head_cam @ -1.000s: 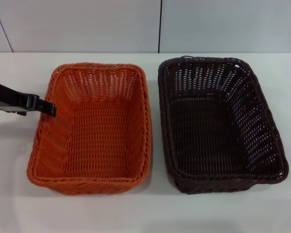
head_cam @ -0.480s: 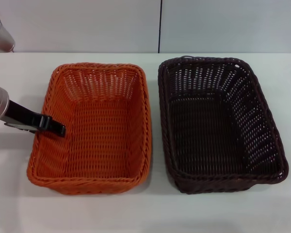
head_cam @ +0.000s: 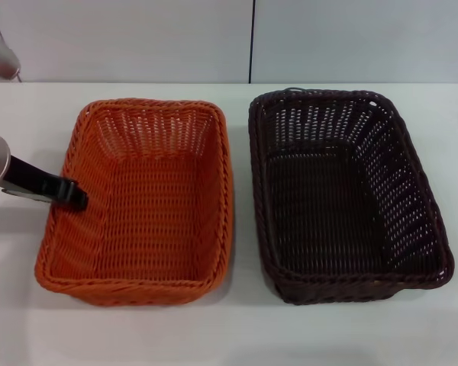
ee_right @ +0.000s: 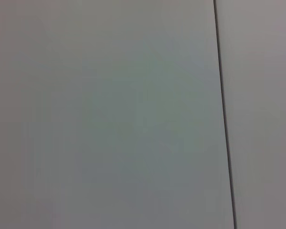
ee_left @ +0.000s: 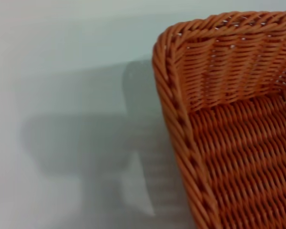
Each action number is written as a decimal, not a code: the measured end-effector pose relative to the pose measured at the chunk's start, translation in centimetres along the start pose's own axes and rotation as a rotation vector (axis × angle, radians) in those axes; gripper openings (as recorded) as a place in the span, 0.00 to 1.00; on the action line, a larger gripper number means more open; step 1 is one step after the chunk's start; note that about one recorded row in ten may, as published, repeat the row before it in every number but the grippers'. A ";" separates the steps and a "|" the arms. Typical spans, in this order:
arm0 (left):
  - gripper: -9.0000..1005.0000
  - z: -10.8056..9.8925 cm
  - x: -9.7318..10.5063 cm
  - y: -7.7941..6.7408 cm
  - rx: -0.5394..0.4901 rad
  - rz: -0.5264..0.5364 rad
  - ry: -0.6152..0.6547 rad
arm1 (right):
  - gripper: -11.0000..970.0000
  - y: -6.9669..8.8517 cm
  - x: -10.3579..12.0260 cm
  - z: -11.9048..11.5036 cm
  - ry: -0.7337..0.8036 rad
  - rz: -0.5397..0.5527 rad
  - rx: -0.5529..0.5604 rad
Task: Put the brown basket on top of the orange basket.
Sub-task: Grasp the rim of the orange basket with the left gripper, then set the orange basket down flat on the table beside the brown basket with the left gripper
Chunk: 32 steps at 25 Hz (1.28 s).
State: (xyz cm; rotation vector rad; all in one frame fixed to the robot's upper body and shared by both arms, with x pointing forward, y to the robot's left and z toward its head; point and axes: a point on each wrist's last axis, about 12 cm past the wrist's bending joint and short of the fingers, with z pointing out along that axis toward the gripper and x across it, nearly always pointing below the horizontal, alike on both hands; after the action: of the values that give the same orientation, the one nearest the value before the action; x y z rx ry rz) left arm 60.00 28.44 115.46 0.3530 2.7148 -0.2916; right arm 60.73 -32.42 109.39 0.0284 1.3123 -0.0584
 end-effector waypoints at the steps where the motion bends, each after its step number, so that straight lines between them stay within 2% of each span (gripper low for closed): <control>1: 0.53 0.0 0.0 -0.1 -0.001 0.005 0.001 | 0.58 0.0 0.0 0.0 0.001 0.000 0.000; 9: 0.23 0.0 -0.5 -0.5 -0.008 0.045 -0.004 | 0.58 0.1 0.0 0.1 0.003 -0.001 -0.004; 15: 0.23 0.0 -0.6 -0.5 -0.008 0.051 -0.005 | 0.58 0.2 0.0 0.1 0.003 0.000 -0.007; 16: 0.23 -0.7 -1.1 -0.1 -0.022 0.104 -0.016 | 0.58 0.2 0.0 0.1 0.003 0.000 -0.008; 17: 0.23 -0.7 -1.1 -0.1 -0.022 0.104 -0.016 | 0.58 0.3 0.0 0.1 0.002 0.000 -0.009; 20: 0.22 -2.6 -1.8 0.3 -0.046 0.199 -0.021 | 0.58 0.4 0.0 0.2 0.001 0.002 -0.012; 22: 0.22 -3.2 -2.1 0.2 -0.047 0.247 -0.015 | 0.58 0.5 -0.1 0.3 0.000 0.002 -0.015; 25: 0.21 -3.2 -2.2 0.1 -0.045 0.265 -0.012 | 0.58 0.6 -0.1 0.3 0.000 0.003 -0.016; 27: 0.21 -3.0 -2.5 -1.0 -0.027 0.335 -0.001 | 0.58 0.6 -0.1 0.3 0.001 0.004 -0.017; 31: 0.20 -2.5 -2.6 -1.9 -0.003 0.378 0.005 | 0.58 0.7 0.0 0.3 0.004 0.008 -0.019; 32: 0.20 -1.7 -2.7 -3.1 0.035 0.428 0.024 | 0.58 0.8 0.0 0.3 0.004 0.008 -0.021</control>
State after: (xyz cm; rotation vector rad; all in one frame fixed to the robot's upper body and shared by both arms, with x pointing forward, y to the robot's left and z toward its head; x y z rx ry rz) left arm 60.97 25.43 118.60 0.9322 2.5730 -0.2130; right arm 61.08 -31.67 109.45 0.0158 1.3164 -0.0375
